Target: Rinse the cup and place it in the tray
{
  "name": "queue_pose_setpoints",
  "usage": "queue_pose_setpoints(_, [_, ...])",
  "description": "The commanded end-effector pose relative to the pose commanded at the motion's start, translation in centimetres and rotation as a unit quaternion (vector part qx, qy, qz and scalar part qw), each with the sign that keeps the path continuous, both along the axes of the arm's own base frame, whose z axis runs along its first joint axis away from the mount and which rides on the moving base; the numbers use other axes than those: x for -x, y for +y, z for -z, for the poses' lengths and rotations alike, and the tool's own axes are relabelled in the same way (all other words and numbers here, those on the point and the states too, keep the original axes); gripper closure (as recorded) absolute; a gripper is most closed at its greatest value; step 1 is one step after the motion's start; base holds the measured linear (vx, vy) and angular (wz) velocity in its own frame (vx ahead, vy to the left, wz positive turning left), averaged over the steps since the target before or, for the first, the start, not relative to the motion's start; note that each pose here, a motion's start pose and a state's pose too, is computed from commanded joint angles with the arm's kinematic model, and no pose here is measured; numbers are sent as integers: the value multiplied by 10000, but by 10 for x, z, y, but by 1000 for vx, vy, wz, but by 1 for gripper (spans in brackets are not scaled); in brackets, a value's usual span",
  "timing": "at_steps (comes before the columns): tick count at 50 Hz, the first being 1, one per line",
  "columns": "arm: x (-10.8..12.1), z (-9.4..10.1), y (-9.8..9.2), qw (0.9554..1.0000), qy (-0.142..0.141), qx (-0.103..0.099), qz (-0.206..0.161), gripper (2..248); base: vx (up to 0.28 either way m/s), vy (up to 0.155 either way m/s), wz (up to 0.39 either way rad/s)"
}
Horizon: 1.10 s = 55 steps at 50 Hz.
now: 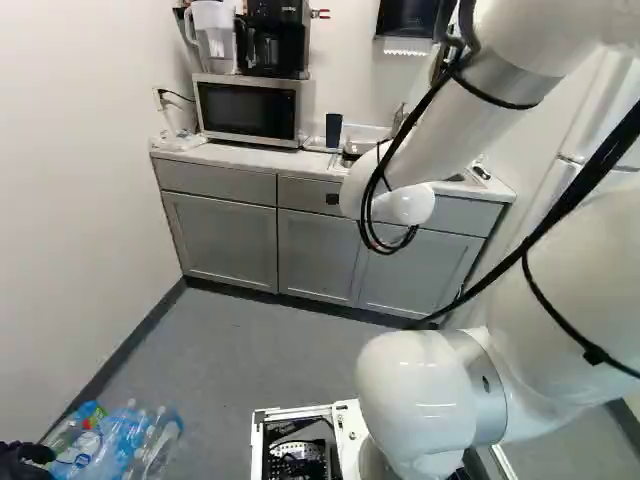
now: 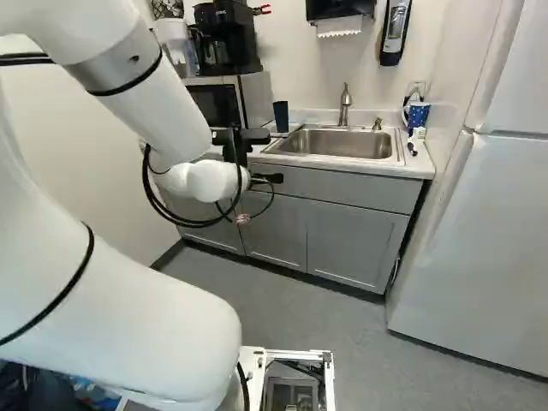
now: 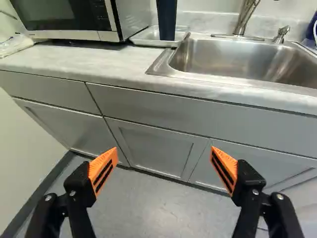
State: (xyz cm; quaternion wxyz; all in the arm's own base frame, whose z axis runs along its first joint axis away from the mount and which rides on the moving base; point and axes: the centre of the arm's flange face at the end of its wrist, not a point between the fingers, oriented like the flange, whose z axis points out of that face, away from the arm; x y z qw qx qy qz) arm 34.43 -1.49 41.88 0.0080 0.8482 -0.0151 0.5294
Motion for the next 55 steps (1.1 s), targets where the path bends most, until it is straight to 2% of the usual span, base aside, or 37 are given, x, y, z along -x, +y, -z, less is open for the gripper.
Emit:
queue_pose_setpoints(26, [42,32,10,9993,-360,10,-103,3,0,0,0])
queue_pose_setpoints(55, [69,50,14,9982,-577,20,-160,3,0,0,0])
